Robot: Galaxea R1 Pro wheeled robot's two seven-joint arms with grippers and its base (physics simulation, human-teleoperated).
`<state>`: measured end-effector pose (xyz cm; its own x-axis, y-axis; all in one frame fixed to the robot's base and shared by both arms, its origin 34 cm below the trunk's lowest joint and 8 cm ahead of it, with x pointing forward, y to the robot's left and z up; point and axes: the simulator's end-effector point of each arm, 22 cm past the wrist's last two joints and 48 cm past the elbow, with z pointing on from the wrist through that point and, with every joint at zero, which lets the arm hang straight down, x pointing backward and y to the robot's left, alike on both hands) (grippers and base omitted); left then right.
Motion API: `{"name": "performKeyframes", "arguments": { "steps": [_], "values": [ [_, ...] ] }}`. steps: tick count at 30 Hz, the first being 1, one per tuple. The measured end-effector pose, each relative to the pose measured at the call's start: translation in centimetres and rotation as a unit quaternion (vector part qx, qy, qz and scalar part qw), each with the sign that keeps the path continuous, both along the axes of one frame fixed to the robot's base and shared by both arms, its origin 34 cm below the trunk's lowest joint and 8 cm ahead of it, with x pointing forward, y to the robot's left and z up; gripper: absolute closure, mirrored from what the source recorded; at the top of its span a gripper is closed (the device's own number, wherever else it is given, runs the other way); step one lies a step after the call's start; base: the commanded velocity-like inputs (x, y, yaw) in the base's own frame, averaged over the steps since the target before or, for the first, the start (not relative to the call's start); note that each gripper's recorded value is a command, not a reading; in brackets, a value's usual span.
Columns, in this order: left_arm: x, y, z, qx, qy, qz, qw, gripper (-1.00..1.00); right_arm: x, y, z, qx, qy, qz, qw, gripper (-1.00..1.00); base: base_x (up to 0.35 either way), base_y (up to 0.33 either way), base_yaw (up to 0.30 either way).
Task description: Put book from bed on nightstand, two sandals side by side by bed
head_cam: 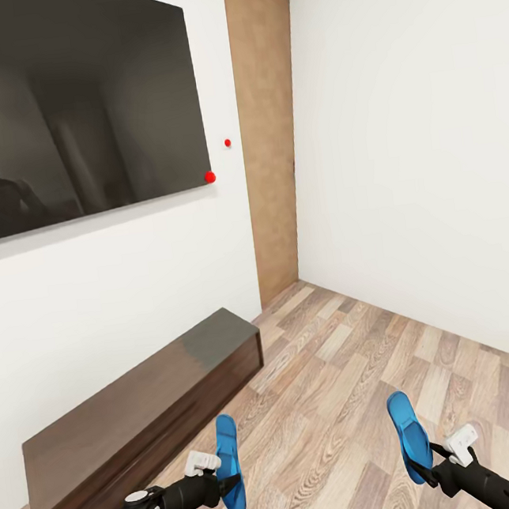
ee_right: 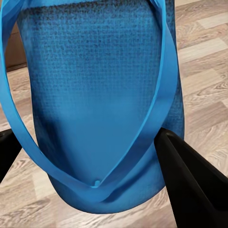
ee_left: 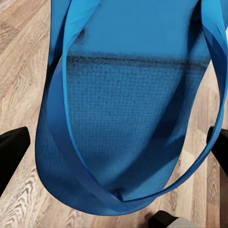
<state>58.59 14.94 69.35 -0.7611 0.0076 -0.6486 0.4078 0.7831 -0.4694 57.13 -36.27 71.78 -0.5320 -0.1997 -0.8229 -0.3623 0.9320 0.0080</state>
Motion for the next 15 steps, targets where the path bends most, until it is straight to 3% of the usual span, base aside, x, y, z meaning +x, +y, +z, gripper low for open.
{"name": "performKeyframes", "arguments": {
  "steps": [4, 15],
  "values": [
    [-0.02, -0.06, 0.00, -0.001, 0.000, 0.000, 1.0000, 1.00, 0.02, -0.02, 0.01, 0.000, 0.000, 0.000, 1.0000, 1.00, 0.000, 0.000, 0.152],
    [-0.13, -0.12, -0.21, -0.001, 0.003, -0.001, 1.0000, 1.00, -0.07, 0.13, -0.23, 0.001, 0.003, 0.000, 1.0000, 1.00, 0.000, 0.000, 0.268]
  ]
}}
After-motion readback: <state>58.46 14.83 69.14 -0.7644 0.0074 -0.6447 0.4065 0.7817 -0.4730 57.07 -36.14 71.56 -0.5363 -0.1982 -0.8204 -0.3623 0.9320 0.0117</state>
